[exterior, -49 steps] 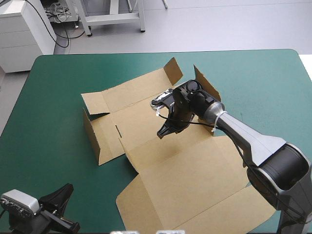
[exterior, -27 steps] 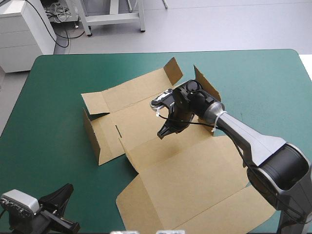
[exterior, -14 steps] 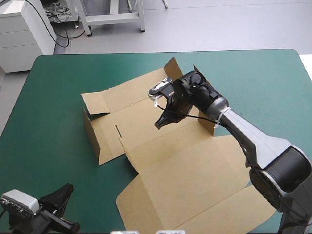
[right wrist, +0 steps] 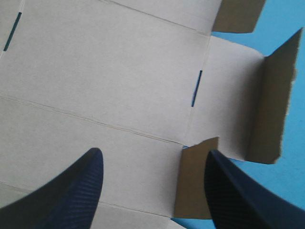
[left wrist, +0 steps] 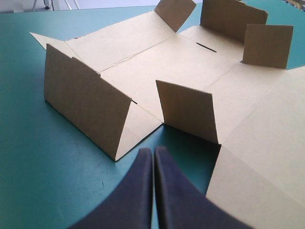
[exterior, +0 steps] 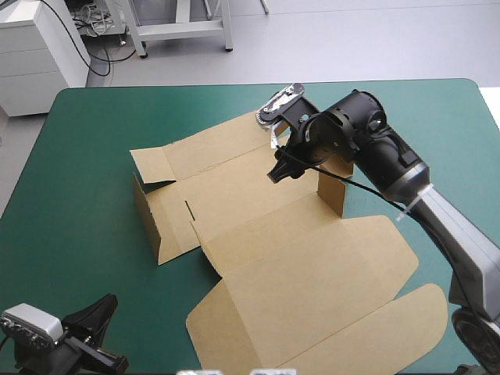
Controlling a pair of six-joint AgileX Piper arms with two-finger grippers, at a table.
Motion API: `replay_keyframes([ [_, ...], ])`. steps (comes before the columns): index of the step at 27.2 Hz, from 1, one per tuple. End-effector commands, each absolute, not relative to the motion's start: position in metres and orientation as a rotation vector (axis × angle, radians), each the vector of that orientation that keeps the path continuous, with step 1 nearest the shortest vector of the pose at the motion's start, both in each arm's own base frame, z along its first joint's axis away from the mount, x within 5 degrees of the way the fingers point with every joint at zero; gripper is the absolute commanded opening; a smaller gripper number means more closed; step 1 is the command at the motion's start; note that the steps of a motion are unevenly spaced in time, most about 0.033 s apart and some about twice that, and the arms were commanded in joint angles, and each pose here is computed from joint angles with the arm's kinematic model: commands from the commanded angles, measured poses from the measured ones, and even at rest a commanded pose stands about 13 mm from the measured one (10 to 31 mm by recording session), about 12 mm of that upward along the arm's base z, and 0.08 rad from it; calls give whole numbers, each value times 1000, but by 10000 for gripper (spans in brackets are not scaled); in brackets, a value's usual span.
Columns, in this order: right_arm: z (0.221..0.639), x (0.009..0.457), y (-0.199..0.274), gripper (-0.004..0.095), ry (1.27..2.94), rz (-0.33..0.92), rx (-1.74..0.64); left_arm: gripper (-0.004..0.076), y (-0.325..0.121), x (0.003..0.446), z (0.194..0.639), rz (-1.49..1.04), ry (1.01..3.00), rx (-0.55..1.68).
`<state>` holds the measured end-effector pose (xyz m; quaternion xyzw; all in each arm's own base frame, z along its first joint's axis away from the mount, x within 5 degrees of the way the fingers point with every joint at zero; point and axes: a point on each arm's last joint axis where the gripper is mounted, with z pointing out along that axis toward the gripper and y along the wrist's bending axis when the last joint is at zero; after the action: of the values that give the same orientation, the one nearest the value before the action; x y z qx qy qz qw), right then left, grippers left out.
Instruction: Fold the box
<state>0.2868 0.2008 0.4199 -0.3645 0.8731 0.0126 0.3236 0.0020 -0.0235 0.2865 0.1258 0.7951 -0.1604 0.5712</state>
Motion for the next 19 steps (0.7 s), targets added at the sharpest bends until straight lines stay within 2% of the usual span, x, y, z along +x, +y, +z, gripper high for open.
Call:
replay_keyframes([
  [1, 468, 265, 174, 587, 2127, -27, -856, -8, -24, 4, 299, -396, 1784, 266],
  [11, 488, 258, 144, 586, 2081, -133, -763, -8, -24, 4, 299, -396, 1784, 266],
  [19, 476, 286, 105, 586, 2196, -43, -636, -8, -24, 4, 299, -396, 1784, 266],
])
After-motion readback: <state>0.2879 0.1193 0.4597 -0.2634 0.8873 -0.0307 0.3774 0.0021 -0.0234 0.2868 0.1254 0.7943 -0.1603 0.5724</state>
